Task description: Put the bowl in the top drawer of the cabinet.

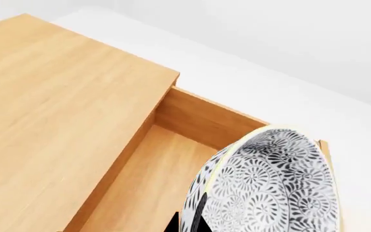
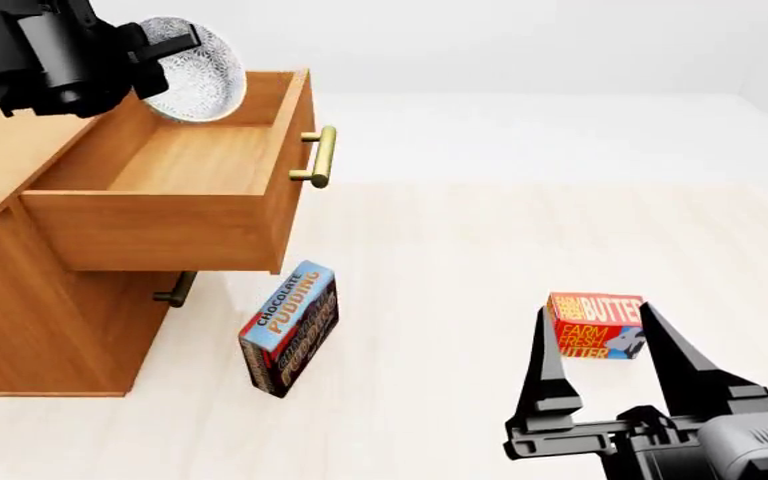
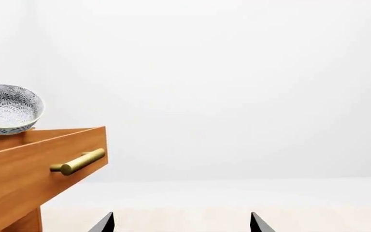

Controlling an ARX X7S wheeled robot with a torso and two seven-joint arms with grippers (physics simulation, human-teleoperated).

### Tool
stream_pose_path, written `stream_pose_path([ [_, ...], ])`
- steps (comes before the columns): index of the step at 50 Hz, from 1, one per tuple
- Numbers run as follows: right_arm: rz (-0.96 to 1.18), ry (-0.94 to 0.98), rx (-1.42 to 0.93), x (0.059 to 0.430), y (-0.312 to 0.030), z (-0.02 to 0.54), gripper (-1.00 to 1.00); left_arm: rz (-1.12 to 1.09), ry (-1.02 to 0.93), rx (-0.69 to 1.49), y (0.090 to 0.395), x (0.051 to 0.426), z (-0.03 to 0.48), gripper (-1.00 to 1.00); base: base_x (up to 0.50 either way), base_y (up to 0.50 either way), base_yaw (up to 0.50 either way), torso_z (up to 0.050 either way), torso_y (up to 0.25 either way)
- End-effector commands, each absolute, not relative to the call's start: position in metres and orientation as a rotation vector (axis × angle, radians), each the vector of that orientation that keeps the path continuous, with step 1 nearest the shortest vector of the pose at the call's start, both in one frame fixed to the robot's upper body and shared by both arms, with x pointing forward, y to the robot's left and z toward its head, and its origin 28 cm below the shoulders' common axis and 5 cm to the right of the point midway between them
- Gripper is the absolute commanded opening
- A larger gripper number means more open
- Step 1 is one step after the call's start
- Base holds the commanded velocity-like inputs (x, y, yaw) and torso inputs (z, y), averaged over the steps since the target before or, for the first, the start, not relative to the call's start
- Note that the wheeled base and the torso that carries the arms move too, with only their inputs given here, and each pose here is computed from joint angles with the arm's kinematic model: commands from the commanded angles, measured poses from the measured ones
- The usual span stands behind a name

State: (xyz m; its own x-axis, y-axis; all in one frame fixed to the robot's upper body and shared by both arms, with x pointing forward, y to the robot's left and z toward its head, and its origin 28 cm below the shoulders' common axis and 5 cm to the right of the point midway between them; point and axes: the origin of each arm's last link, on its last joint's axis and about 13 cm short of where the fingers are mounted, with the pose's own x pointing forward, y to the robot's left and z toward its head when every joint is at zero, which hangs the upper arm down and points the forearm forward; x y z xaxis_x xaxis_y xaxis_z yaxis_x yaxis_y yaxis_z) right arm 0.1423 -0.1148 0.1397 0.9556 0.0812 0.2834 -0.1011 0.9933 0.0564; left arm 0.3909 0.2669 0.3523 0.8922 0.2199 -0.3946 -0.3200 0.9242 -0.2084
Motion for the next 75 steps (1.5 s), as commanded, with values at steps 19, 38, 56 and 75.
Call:
stream_pose_path([
  [19,0.093,-0.281,0.068,0.138,-0.115,0.14,1.0,0.376,0.358,-0.166,0.252,0.415,0.317,-1.0,0.0,0.0,0.0,0.001,0.0],
  [38,0.106,-0.286,0.07,0.134,-0.114,0.142,1.0,0.491,0.364,-0.02,0.255,0.421,0.288,-1.0,0.0,0.0,0.0,0.0,0.001],
  [56,0.109,-0.288,0.067,0.133,-0.113,0.142,1.0,0.434,0.436,-0.194,0.255,0.42,0.271,-1.0,0.0,0.0,0.0,0.0,0.001],
  [75,0.11,-0.282,0.063,0.134,-0.112,0.14,1.0,0.384,0.474,-0.333,0.256,0.42,0.265,1.0,0.0,0.0,0.0,0.0,0.0],
])
